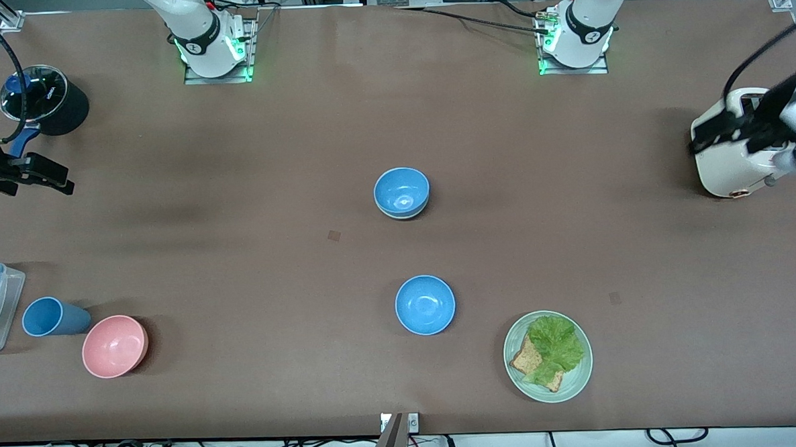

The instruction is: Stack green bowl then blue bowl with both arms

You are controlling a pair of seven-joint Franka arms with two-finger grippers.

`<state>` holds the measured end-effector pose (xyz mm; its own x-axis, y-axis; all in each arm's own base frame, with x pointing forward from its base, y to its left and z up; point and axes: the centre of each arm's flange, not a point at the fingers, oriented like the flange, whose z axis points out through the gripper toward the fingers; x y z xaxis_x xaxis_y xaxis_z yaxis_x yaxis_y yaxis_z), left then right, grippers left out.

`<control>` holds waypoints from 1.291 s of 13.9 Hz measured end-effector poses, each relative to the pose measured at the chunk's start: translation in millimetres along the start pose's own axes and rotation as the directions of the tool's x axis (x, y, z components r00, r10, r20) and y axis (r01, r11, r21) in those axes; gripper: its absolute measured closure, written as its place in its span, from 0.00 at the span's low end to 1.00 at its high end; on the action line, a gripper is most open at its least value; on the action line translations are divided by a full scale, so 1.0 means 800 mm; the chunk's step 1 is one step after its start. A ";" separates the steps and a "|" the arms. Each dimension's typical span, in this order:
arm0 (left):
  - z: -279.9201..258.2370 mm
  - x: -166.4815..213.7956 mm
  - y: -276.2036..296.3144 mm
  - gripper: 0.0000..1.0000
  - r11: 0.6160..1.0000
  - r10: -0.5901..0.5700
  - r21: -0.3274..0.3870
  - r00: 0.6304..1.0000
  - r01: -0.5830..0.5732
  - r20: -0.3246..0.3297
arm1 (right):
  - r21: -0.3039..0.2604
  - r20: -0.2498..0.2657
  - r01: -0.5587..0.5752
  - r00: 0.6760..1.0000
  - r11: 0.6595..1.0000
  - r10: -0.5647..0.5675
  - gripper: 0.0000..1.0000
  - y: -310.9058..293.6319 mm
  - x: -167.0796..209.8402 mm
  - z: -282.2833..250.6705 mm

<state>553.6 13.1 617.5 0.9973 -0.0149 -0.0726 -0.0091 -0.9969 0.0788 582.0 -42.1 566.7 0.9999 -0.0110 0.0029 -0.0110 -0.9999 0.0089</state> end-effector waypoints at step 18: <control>0.058 0.008 0.089 0.00 1.000 0.014 0.022 0.997 -0.016 0.071 | -0.001 -0.006 0.002 1.000 1.000 -0.002 0.00 -0.001 0.002 0.002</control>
<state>555.5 -61.4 576.4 0.9893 -0.0346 -0.1415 -0.0266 -0.9980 0.0582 583.5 -41.5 565.0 0.9999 -0.0086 0.0091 -0.0087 -0.9999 0.0094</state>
